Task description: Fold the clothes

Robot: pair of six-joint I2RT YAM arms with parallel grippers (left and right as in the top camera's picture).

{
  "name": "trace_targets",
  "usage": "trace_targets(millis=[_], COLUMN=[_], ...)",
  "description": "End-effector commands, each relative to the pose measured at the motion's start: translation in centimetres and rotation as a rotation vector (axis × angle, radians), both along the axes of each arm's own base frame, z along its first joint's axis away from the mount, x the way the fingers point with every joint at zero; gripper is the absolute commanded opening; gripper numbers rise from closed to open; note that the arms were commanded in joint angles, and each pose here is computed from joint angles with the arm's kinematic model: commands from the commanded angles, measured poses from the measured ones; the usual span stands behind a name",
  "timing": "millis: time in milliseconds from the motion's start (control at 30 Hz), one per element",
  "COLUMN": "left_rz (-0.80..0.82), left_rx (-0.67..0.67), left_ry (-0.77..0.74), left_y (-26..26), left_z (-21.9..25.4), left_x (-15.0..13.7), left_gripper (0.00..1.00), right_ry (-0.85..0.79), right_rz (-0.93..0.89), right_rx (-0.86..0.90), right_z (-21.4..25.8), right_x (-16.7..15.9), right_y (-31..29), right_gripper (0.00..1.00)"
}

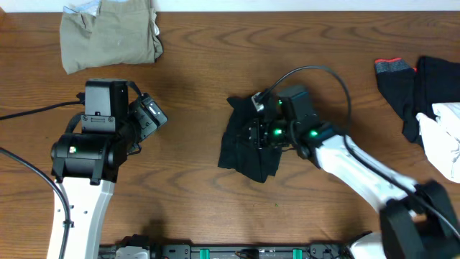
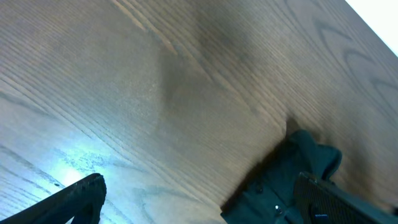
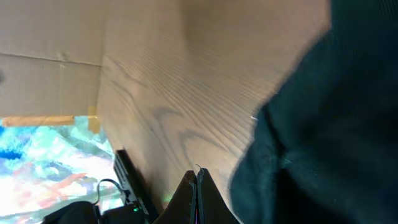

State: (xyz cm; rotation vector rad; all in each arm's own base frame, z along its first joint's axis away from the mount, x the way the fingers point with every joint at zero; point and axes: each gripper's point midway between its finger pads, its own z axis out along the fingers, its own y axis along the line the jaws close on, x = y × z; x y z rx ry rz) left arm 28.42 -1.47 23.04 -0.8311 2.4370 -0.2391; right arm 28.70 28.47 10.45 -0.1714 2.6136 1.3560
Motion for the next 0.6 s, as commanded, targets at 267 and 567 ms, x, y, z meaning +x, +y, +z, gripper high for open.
trace_targets(millis=[267,567], left_rz=[0.025,0.026], left_rx=[0.002,0.003], left_ry=[0.021,0.030], left_y=[0.4,0.4], left_z=[-0.2,-0.5], left_x=[-0.4,-0.5], left_gripper=[0.98,0.98], right_ry=[0.141,0.030], right_rz=[-0.126,-0.023], right_rx=[-0.186,-0.209], right_z=[-9.3,-11.2], right_x=[2.9,3.5], right_y=[-6.1,-7.7], right_gripper=[0.04,0.04])
